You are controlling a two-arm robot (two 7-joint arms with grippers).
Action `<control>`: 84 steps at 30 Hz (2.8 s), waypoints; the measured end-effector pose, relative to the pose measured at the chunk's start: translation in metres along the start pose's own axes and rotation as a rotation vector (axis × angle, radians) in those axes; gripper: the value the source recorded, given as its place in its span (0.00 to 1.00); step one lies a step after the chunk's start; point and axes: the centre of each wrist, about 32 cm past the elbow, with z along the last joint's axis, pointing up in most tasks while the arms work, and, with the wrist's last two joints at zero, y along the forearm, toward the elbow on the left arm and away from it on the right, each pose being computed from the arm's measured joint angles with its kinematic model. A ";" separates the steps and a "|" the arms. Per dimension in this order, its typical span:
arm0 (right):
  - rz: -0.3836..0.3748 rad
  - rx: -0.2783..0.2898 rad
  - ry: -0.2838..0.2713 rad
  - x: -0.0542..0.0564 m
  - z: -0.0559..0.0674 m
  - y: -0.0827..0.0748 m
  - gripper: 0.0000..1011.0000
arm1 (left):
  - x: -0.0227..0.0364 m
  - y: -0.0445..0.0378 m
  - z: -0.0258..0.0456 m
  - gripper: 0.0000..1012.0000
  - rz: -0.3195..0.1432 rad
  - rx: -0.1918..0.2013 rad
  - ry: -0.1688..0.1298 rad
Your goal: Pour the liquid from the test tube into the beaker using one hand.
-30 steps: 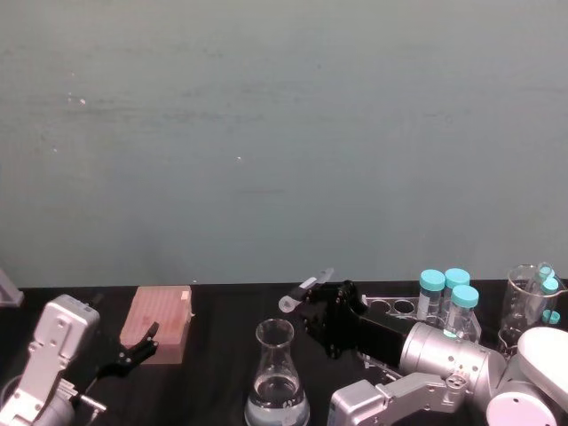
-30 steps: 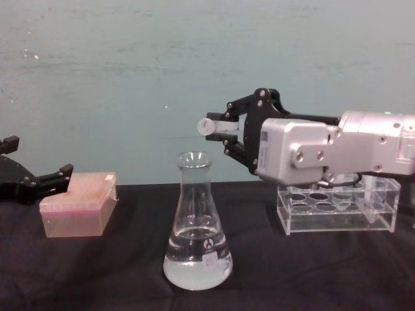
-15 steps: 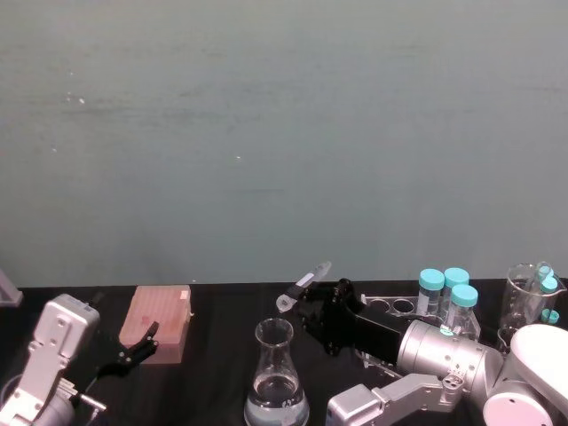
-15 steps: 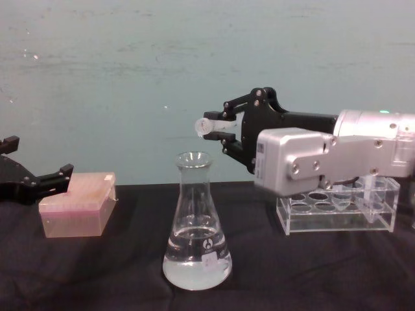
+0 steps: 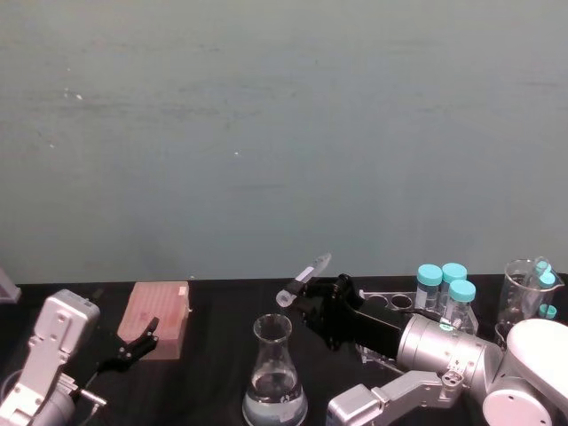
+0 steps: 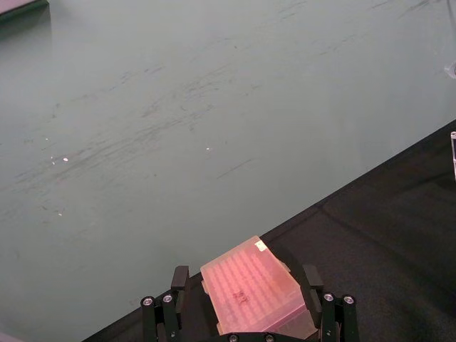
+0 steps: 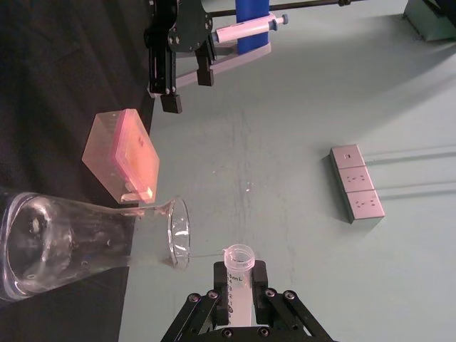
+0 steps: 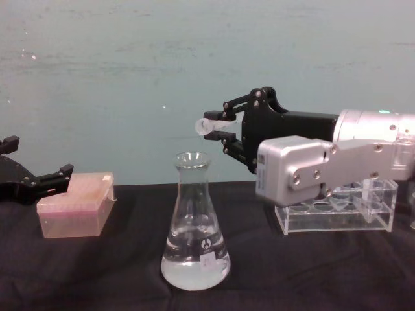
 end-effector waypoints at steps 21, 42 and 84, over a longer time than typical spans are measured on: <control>0.000 0.023 -0.065 -0.001 0.000 0.000 0.19 | 0.0000 0.0000 0.0000 0.99 0.000 0.000 0.000; 0.000 0.032 -0.150 0.000 -0.003 0.002 0.19 | 0.0000 0.0000 0.0000 0.99 0.000 0.000 0.000; 0.017 0.045 -0.247 -0.003 -0.009 0.005 0.19 | 0.0000 0.0000 0.0000 0.99 0.000 0.000 0.000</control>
